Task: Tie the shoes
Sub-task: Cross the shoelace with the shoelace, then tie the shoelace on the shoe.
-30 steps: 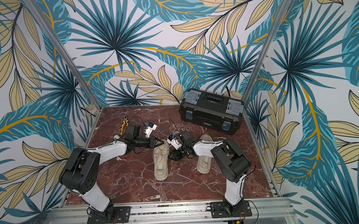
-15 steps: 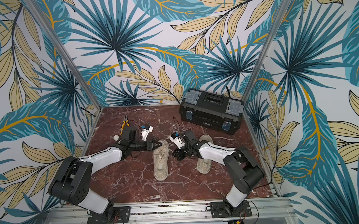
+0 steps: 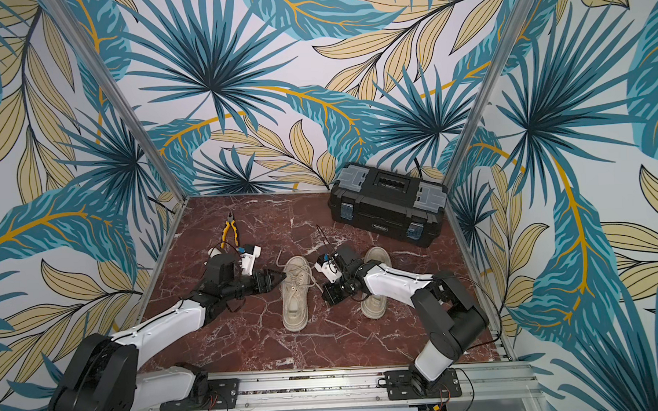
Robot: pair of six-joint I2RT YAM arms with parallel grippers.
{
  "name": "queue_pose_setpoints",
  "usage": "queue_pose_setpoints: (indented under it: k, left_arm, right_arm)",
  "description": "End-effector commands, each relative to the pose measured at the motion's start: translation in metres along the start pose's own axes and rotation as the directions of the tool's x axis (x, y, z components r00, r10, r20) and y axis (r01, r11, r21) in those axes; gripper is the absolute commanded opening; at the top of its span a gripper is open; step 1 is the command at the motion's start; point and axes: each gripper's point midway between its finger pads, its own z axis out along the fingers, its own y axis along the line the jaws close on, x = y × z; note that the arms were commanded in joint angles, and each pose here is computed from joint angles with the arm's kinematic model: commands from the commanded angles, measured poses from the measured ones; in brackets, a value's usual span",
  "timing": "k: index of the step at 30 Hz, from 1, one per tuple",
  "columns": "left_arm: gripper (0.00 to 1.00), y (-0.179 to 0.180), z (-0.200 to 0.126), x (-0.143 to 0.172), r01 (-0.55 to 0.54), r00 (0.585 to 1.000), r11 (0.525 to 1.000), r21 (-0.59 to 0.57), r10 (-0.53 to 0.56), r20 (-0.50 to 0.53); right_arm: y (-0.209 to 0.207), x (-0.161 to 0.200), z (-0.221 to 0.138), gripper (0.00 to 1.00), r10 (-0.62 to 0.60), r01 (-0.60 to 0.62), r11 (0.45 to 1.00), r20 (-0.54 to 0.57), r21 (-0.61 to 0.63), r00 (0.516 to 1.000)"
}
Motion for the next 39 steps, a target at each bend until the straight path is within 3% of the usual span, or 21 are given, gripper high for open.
queue_pose_setpoints:
  k: [1, 8, 16, 22, 28, 35, 39]
  left_arm:
    - [0.78, 0.037, -0.014, 0.000, 0.103, 0.995, 0.971, -0.217, -0.102, 0.017]
    - [0.78, 0.051, 0.004, -0.022, 0.160, 0.986, 0.941, -0.300, -0.169, -0.007]
    - [0.74, 0.056, 0.057, -0.045, 0.234, 0.970, 0.949, -0.213, -0.244, -0.023]
    - [0.71, 0.071, 0.076, -0.045, 0.320, 0.946, 0.929, -0.187, -0.325, 0.002]
    - [0.61, 0.077, 0.082, -0.054, 0.377, 0.926, 0.917, -0.130, -0.373, 0.055]
    - [0.57, 0.073, 0.089, -0.060, 0.418, 0.907, 0.908, -0.037, -0.415, 0.068]
    - [0.59, 0.079, 0.089, -0.060, 0.423, 0.906, 0.903, -0.075, -0.419, 0.066]
  right_arm:
    - [-0.003, 0.007, -0.003, 0.00, 0.020, -0.019, 0.999, -0.014, 0.028, 1.000]
    - [-0.006, 0.000, -0.008, 0.00, 0.012, -0.013, 0.998, 0.011, 0.058, 1.000]
    - [-0.006, -0.002, -0.010, 0.00, 0.011, -0.012, 0.998, 0.024, 0.068, 1.000]
    - [-0.005, -0.003, -0.013, 0.00, 0.009, -0.012, 0.998, 0.039, 0.067, 0.999]
    - [-0.005, -0.002, -0.013, 0.00, 0.009, -0.012, 0.997, 0.039, 0.071, 0.999]
    - [-0.007, 0.000, -0.011, 0.00, 0.015, -0.017, 0.997, 0.032, 0.075, 0.999]
    - [-0.007, 0.000, -0.012, 0.00, 0.016, -0.019, 0.997, 0.033, 0.078, 0.999]
